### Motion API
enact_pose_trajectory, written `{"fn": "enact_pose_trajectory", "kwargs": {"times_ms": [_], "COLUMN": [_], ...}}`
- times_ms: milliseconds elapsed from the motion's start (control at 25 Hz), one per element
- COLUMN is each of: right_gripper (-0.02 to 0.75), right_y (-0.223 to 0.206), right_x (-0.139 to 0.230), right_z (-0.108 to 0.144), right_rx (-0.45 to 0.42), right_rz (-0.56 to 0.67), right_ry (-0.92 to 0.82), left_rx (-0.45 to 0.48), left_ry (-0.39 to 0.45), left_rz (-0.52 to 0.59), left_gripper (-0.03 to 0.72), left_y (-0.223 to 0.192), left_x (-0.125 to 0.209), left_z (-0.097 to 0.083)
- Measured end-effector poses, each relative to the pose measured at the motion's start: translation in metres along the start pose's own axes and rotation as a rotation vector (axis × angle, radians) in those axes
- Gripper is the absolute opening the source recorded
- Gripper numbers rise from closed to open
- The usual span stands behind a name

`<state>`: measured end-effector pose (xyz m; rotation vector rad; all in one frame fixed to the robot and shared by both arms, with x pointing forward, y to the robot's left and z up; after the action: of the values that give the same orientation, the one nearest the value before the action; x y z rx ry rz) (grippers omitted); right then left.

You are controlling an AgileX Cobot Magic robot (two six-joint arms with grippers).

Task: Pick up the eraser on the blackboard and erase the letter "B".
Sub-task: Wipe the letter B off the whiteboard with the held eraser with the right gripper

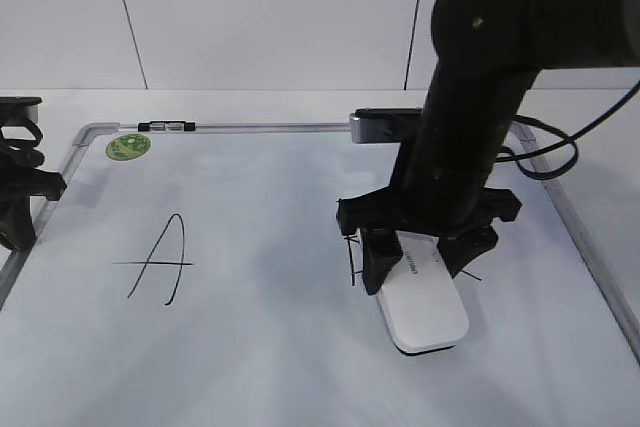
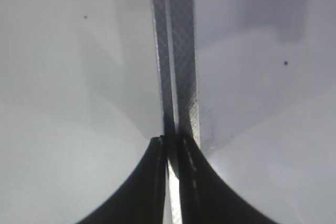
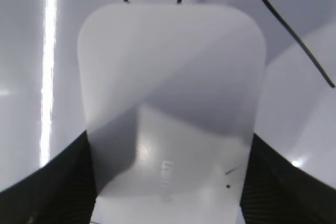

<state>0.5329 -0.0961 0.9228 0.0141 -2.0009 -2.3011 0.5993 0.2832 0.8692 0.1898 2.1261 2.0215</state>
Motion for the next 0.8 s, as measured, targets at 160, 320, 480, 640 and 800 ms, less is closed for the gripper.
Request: {"fn": "enact_pose_trajectory", "kwargs": {"times_ms": [160,320,480,640,800], "right_gripper": [0.543,0.543,0.543,0.543,0.543], "right_y": [-0.021,-0.040,-0.043,-0.044,-0.044], "right_x": [-0.013,-0.023,-0.028,-0.040,-0.055], "right_z": [0.009,0.011,0.014,0.019,0.022], "right_rx": [0.016,0.038,0.057,0.074,0.103], "right_rz": [0.031,0.067,0.111,0.127,0.120], "right_ry": [0.009,0.005,0.011,0.021,0.038], "left_rx": [0.001,0.004,0.004,0.004,0.004], "left_ry": [0.000,0.001,0.000,0.002,0.002], "left_rz": [0.004,0.010,0.013,0.015,0.015], "left_gripper": [0.020,0.019,0.019,0.019,0.019], "left_y": [0.000,0.000,0.000,0.000,0.000], "left_x": [0.001,0.001,0.002,0.002,0.002], "left_z": [0.000,-0.001,-0.001,0.000,0.000]}}
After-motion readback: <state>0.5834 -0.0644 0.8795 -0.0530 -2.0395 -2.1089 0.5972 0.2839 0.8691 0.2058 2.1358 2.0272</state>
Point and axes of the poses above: a point on each arm's last joint axis where the gripper is mounted, y pointing back along that axis away from the gripper, z along the wrist's bending axis when the last joint is at zero, x = y × z, the point moved 6 cm from there along -y, pointing out along that axis toward the gripper, and after that the axes turned 11 degrees about -y, right-handed, at the moved point
